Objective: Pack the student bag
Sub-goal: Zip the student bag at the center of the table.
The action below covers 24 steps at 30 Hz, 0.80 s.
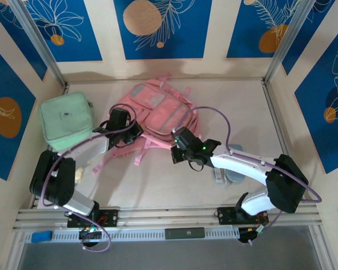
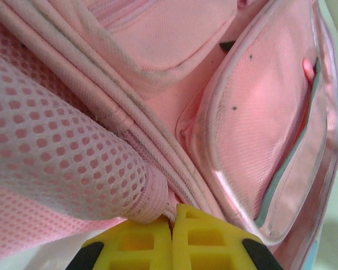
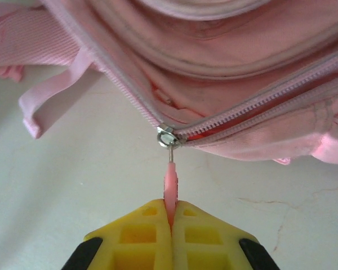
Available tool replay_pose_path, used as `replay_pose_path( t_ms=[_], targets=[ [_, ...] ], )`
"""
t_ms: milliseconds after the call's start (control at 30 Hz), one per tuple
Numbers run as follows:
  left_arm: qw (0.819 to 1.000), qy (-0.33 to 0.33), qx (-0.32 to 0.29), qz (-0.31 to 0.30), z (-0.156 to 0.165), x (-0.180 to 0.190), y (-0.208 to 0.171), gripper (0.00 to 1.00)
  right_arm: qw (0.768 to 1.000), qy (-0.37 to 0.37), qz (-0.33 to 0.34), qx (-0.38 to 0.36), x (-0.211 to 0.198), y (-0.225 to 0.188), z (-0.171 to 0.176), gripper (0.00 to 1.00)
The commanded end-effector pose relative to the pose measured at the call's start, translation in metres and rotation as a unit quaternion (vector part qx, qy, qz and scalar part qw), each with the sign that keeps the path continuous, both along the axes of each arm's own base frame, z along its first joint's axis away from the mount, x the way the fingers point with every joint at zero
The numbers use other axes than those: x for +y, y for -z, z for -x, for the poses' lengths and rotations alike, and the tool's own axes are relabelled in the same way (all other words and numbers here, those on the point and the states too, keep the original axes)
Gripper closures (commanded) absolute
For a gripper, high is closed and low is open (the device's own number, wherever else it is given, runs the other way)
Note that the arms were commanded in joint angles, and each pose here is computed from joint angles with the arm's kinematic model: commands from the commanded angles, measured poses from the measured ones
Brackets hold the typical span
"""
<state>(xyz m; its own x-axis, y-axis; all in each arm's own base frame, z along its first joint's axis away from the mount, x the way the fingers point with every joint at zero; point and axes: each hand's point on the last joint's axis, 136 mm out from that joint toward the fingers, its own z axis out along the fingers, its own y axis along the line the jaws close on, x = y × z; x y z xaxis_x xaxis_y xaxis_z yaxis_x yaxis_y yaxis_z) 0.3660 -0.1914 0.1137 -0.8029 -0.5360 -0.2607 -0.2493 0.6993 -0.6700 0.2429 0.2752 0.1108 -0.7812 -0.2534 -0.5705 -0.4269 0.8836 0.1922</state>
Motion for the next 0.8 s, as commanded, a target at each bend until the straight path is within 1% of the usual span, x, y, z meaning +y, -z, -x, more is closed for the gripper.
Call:
replay_pose_path(
  t_ms=[0,67,133,167,233,267,333,400,433,533,600,667,767],
  targets=[
    [0.996,0.006,-0.092,0.003,-0.049,0.004,-0.043,1.00,0.996,-0.073,-0.011,0.050,0.032,0.007,0.044,1.00],
    [0.996,0.013,-0.089,0.003,-0.056,0.005,-0.042,1.00,0.994,-0.089,-0.038,0.059,0.056,0.004,0.048,1.00],
    [0.995,0.027,-0.092,-0.005,-0.054,0.006,-0.045,1.00,0.995,-0.075,-0.042,0.057,0.066,0.001,0.039,1.00],
    [0.996,0.030,-0.087,-0.013,-0.050,0.008,-0.043,0.95,0.996,-0.063,-0.040,0.054,0.066,0.002,0.033,1.00],
    [0.996,0.036,-0.083,-0.007,-0.037,0.009,-0.042,0.67,0.997,-0.038,-0.040,0.045,0.064,0.002,0.022,1.00],
    [0.996,0.036,-0.078,0.000,-0.029,0.010,-0.039,0.60,0.998,-0.031,-0.037,0.044,0.062,0.004,0.019,1.00],
    [0.997,0.026,-0.065,0.025,-0.007,0.010,-0.033,0.51,0.999,-0.019,-0.028,0.039,0.056,0.006,0.015,1.00],
    [0.997,0.003,-0.047,0.053,0.015,0.007,-0.026,0.47,0.998,-0.033,-0.034,0.036,0.059,0.003,0.018,1.00],
    [0.996,-0.006,-0.055,0.065,0.024,0.002,-0.028,0.46,0.998,-0.036,-0.033,0.035,0.060,0.002,0.020,1.00],
    [0.996,-0.025,-0.040,0.079,0.050,-0.011,-0.018,0.44,0.998,-0.040,-0.033,0.034,0.062,0.002,0.023,1.00],
    [0.994,-0.054,-0.028,0.092,0.063,-0.015,-0.007,0.44,0.998,-0.039,-0.034,0.039,0.063,0.004,0.023,1.00],
    [0.990,-0.076,-0.029,0.115,0.066,-0.017,-0.001,0.44,0.998,-0.043,-0.034,0.041,0.064,0.005,0.026,1.00],
    [0.989,-0.092,-0.013,0.116,0.071,-0.023,0.007,0.46,0.997,-0.050,-0.033,0.038,0.067,0.001,0.030,1.00]
  ],
)
